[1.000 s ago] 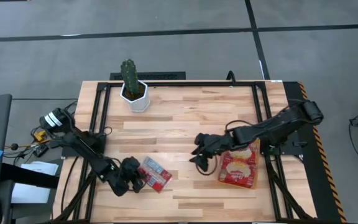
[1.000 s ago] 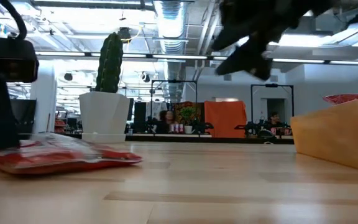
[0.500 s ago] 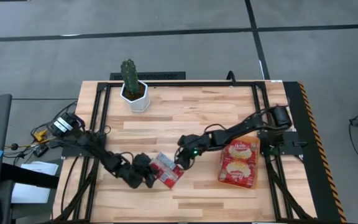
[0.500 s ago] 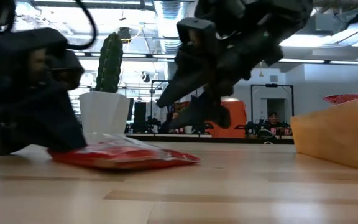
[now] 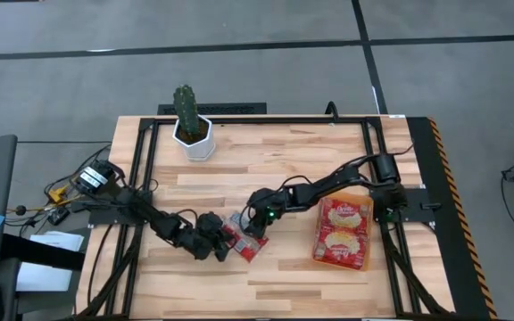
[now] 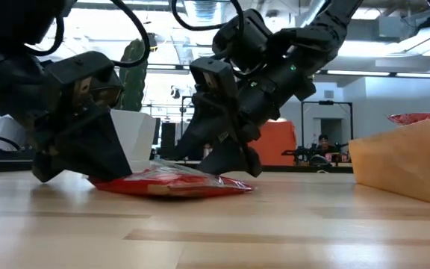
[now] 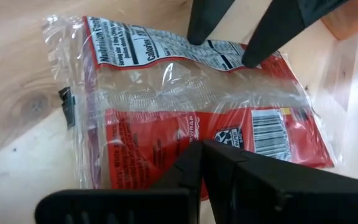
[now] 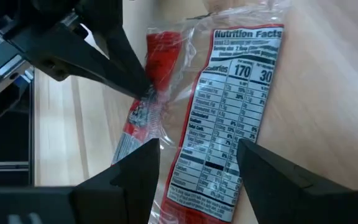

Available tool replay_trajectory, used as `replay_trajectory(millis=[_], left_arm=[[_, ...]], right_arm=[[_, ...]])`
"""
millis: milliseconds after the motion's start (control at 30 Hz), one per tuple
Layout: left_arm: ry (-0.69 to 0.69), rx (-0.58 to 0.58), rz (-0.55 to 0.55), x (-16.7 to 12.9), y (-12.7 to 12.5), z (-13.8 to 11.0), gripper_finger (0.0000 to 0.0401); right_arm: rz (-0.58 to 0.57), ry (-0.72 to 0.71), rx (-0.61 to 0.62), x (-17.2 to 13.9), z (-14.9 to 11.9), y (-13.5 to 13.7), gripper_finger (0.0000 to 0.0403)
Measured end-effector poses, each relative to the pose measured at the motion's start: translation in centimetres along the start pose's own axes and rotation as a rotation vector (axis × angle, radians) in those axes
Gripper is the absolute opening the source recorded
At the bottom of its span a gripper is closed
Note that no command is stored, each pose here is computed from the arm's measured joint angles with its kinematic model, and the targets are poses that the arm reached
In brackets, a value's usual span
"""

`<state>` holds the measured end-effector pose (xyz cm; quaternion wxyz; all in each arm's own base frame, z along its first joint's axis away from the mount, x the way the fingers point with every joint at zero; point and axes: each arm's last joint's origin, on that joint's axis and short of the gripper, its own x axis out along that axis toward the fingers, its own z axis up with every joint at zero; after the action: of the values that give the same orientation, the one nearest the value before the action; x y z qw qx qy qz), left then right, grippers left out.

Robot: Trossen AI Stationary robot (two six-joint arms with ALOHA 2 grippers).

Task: Sort popcorn bags into baskets
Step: Put the popcorn bag into the orange bin

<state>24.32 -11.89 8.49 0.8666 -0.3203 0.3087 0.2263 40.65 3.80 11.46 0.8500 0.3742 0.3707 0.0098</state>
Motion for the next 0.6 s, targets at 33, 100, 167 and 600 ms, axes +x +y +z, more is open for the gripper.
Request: replay_trajectory(millis=[33,100,167,600], left_arm=[[0.001,0.003,0.001,0.0,0.0,0.1,0.0000],[0.000,0.003,0.003,0.1,0.1,0.2,0.0000],[-0.002,0.000,0.006,0.2,0.1,0.3,0.0000],[-0.007,-0.011,0.022,0.8,0.6,1.4,0.0000]], right_arm=[[0.000,-0.003,-0.006,-0.1,0.2,0.0,0.0240],[-0.011,-0.003,-0.013,-0.6,0.5,-0.1,0.0240],[-0.039,0.009,-0.007,-1.2,0.9,-0.5,0.0240],[0.004,0.077,-0.026,-0.6,0.5,-1.3,0.0240]])
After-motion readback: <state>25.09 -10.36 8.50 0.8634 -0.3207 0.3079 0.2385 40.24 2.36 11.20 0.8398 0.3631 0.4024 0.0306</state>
